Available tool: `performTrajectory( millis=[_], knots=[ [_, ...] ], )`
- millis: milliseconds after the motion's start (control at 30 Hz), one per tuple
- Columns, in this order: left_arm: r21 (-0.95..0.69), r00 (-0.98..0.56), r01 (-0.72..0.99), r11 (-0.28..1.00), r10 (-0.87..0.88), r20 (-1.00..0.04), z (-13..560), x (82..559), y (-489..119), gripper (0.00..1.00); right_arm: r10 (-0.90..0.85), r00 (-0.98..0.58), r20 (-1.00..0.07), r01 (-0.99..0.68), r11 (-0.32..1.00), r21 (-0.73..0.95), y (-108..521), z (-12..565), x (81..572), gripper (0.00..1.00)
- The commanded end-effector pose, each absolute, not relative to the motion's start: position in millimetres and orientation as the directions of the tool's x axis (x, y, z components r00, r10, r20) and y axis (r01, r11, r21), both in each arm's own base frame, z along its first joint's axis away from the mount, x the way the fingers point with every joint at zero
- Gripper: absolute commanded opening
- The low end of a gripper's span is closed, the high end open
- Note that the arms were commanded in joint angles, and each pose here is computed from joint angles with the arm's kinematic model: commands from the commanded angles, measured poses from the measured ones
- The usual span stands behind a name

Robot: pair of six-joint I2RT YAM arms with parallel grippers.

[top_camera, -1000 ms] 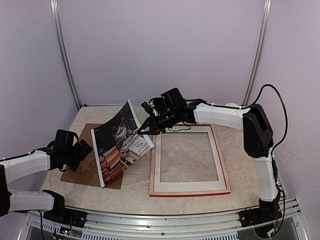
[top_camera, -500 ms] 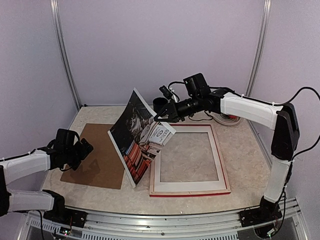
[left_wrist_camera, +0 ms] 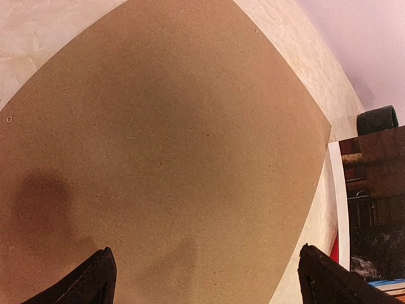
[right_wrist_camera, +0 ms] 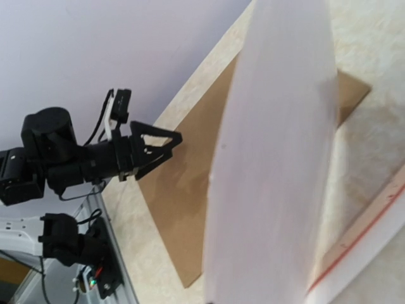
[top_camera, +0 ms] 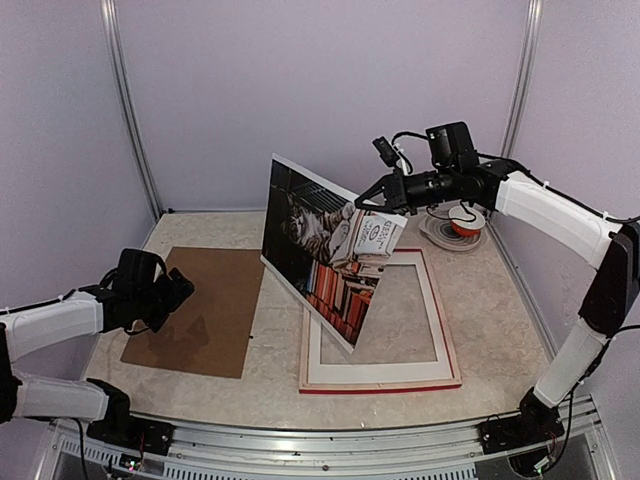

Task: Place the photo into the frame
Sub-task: Turn over the photo.

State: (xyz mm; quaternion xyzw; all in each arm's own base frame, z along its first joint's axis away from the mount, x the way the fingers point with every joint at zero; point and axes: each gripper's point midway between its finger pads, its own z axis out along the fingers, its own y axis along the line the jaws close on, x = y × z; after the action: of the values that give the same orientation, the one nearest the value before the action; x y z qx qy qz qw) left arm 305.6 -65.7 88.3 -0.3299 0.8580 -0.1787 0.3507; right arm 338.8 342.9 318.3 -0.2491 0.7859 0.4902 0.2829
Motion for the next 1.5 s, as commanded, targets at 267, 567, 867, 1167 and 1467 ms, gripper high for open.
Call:
performTrajectory(
  millis=[267,567,867,1167,1467],
  knots=[
    [-0.609,-0.511,-0.354,0.71,-0.692,-0.509,117,320,-85,0.99,-0.098,-0.679,-0.728,-0.692,0.416,0.59,328,339,333,0.04],
    [-0.616,-0.526,-0.344,0.708,-0.689,-0.498,113,318,-94,0.99,-0.137,-0.669,-0.73,-0.722,0.35,0.596,358,333,319,0.07],
    [-0.625,-0.539,-0.328,0.708,-0.684,-0.492,113,319,-102,0.99,-0.197,-0.663,-0.722,-0.742,0.306,0.597,391,320,304,0.09],
    [-0.626,-0.546,-0.324,0.71,-0.68,-0.489,109,319,-105,0.99,-0.231,-0.669,-0.707,-0.742,0.276,0.611,409,307,291,0.1],
    [-0.679,-0.544,-0.28,0.679,-0.695,-0.471,115,321,-115,0.99,-0.257,-0.674,-0.692,-0.738,0.271,0.618,418,295,287,0.1]
  ],
)
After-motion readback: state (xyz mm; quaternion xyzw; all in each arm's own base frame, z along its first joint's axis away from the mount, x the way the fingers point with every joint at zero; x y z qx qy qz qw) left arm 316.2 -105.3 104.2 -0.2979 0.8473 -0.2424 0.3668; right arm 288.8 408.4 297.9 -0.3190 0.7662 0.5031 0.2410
